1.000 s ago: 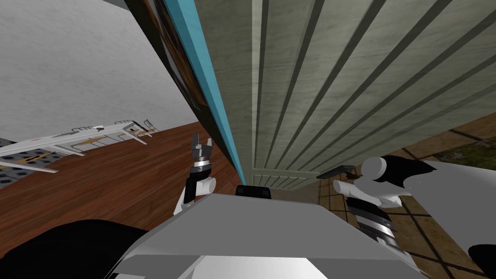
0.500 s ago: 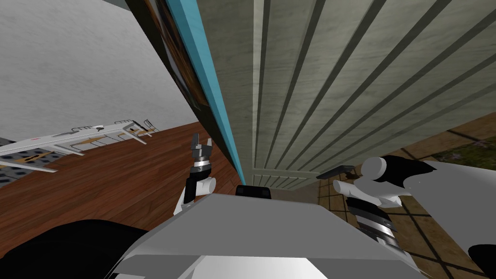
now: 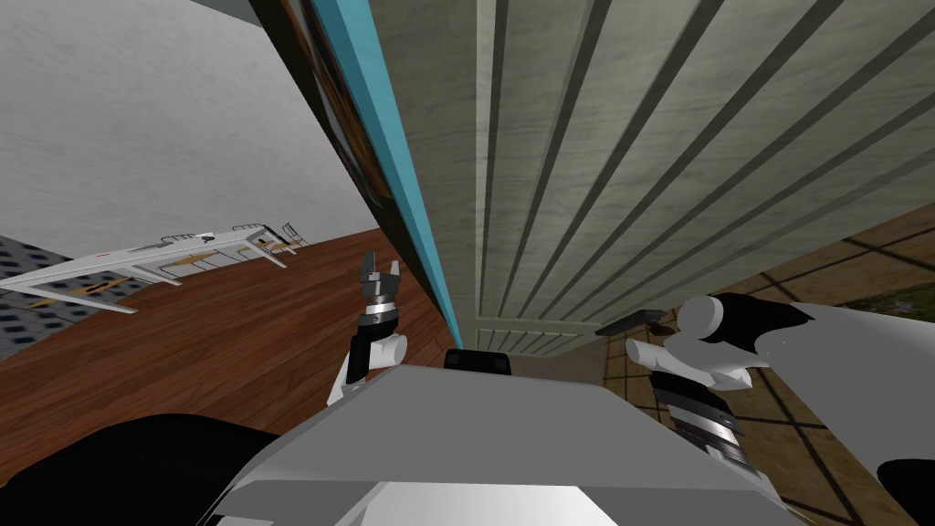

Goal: Push the door open

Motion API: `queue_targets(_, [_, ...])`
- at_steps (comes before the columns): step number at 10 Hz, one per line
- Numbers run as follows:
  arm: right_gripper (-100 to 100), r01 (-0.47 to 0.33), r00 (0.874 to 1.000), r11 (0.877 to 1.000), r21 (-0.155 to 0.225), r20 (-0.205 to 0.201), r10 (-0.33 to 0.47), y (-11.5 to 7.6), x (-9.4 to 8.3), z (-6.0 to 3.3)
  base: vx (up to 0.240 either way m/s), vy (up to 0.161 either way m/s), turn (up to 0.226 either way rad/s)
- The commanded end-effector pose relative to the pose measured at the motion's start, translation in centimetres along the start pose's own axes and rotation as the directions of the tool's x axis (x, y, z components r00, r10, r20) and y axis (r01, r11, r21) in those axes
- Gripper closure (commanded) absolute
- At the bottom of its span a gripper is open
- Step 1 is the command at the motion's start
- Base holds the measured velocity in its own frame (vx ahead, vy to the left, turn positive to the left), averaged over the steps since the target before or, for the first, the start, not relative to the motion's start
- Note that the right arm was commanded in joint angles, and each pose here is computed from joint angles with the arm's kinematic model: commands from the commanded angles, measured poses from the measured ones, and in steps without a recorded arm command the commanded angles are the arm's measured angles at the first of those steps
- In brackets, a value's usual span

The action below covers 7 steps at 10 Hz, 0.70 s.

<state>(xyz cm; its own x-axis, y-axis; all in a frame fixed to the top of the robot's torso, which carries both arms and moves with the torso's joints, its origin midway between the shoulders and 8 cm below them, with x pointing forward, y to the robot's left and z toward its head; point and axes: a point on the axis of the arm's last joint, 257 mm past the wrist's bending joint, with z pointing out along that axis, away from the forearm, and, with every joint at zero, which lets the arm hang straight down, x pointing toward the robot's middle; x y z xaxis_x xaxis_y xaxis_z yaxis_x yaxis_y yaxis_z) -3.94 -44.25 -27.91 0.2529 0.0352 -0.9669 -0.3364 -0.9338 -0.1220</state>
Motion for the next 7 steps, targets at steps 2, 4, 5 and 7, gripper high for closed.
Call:
queue_targets(2, [-100, -0.001, 1.0, 1.0, 0.0, 0.001, 0.001, -0.02, 0.02, 0.0, 0.003, -0.007, 0.015])
queue_targets(4, [-100, -0.002, 1.0, 1.0, -0.001, 0.003, 0.002, -0.07, 0.04, 0.01, 0.003, -0.009, 0.021])
queue_targets(5, [-100, -0.002, 1.0, 1.0, -0.001, 0.003, 0.002, -0.07, 0.04, 0.01, -0.001, 0.003, -0.018])
queue_targets(7, [-100, -0.002, 1.0, 1.0, -0.001, 0.003, 0.002, -0.07, 0.04, 0.01, 0.001, -0.003, 0.003])
